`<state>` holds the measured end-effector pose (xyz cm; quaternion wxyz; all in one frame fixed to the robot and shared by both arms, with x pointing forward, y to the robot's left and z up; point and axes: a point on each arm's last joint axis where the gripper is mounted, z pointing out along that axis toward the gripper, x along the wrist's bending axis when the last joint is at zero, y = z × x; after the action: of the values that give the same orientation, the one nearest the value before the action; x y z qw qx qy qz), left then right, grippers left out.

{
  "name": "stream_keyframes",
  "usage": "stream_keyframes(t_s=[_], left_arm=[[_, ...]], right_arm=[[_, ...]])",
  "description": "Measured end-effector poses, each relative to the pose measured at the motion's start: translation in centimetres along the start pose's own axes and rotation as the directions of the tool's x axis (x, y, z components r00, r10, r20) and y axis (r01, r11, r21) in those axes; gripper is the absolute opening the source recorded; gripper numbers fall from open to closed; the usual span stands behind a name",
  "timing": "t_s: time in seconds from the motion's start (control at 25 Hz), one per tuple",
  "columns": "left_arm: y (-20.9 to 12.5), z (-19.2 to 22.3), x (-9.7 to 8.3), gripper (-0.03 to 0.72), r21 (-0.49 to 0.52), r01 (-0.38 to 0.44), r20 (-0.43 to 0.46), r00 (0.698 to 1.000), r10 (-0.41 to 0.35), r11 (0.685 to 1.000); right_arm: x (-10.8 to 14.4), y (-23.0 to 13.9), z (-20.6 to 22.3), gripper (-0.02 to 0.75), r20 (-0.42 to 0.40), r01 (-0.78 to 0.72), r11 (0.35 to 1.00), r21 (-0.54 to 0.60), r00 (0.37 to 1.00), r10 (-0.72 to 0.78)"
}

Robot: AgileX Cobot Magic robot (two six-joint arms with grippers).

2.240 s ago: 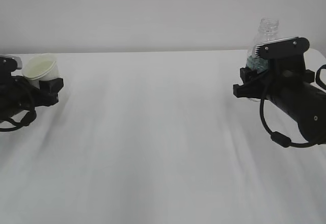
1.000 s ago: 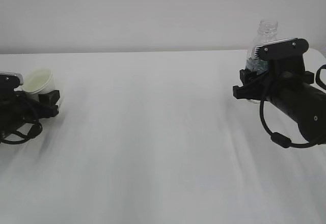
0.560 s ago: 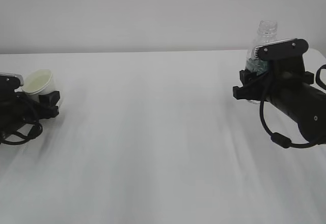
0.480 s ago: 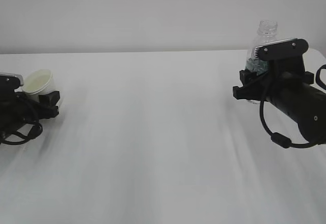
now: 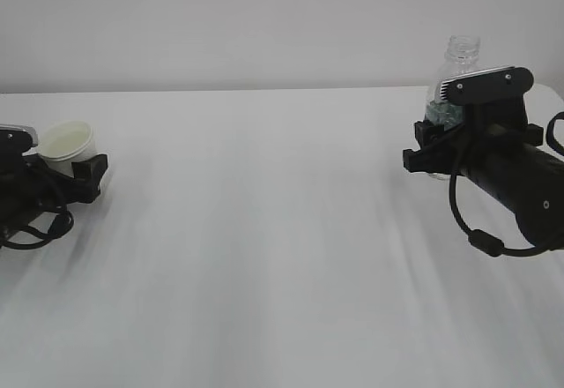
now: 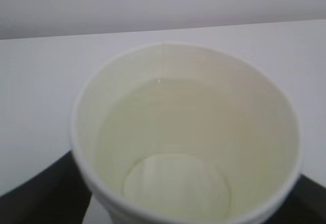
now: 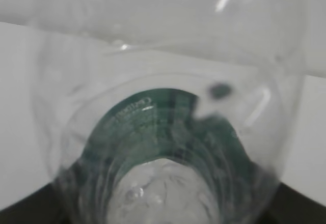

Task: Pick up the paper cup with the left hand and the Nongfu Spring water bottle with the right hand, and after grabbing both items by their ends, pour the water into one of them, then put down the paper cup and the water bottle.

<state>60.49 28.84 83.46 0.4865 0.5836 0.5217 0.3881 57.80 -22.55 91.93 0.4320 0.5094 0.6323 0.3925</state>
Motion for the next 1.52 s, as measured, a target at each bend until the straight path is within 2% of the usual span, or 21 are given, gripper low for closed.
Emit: stream_keyframes(t_s=[0.28, 0.76, 0.96, 1.2, 1.52], left_arm=[[-0.6, -1.1, -0.2, 0.655, 0.033, 0.007, -0.003, 1.0, -0.007, 0.999], [0.3, -6.1, -1.1, 0.637, 0.086, 0.013, 0.003, 1.0, -0.014, 0.996], [0.7, -6.9, -2.1, 0.616, 0.086, -0.032, 0.103, 0.994, 0.023, 0.996], [0.5, -7.0, -3.8, 0.601, 0.091, -0.081, 0.221, 0.974, 0.059, 0.993], [0.4, -7.0, -5.4, 0.592, 0.089, -0.099, 0.276, 0.959, 0.071, 0.991]], right_arm=[[0.0, 0.0, 0.0, 0.445, 0.0, 0.0, 1.0, 0.0, 1.0, 0.0], [0.0, 0.0, 0.0, 0.445, 0.002, -0.002, 1.0, 0.001, 1.0, 0.002], [-0.1, 0.0, 0.0, 0.445, 0.015, -0.017, 1.0, 0.005, 1.0, 0.017], [-0.4, -0.1, 0.0, 0.445, 0.049, -0.055, 0.998, 0.014, 0.997, 0.054], [-0.6, -0.2, 0.0, 0.445, 0.069, -0.077, 0.997, 0.018, 0.995, 0.076]])
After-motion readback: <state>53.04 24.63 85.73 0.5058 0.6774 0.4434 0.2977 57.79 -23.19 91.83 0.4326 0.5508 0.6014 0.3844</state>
